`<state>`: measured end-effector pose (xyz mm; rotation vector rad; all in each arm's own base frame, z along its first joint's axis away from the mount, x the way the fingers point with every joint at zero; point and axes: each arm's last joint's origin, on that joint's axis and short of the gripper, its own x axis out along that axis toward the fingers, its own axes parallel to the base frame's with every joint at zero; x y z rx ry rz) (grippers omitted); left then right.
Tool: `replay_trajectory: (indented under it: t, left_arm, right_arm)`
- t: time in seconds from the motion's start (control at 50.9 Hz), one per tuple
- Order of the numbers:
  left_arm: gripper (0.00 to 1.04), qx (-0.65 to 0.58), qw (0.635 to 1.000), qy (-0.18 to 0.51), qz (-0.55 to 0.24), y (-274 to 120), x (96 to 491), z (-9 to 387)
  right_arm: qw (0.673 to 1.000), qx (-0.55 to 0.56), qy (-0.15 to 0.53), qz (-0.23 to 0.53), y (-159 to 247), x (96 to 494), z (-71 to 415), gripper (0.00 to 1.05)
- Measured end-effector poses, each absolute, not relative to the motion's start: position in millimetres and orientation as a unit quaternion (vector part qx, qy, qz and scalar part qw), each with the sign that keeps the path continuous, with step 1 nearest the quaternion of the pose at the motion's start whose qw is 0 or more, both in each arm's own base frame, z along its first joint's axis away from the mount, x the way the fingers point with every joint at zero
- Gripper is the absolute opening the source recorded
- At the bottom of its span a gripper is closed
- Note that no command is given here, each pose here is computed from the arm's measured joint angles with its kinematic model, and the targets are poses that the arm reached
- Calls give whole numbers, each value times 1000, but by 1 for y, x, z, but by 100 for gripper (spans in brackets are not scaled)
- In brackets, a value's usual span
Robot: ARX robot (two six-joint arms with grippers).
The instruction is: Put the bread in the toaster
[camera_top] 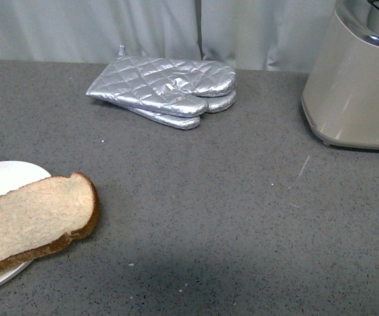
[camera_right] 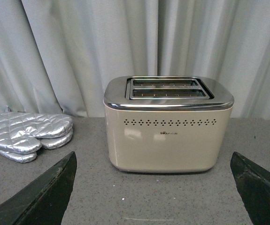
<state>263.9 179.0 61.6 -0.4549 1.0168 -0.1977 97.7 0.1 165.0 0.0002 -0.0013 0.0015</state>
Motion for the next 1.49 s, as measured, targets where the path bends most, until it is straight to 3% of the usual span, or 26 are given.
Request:
replay_trajectory:
  t: [0.353,0.609,0.884,1.296,1.492]
  left_arm:
    - [96,-150,813,541,-153,154,258,60]
    - [44,-111,802,568,-147,150,259,57]
    - [3,-128,808,561,-128,142,265,54]
    - [4,-162,832,512,-139,80,284,63]
    - [4,-177,837,496,-147,8,297,56]
  right_arm:
    - [1000,0,-1,1,0,98,165,95]
    - [1000,0,-1,1,0,98,165,95]
    - [1000,0,-1,1,0,98,165,95]
    - [1000,0,-1,1,0,98,165,95]
    - [1000,0,-1,1,0,98,165,95]
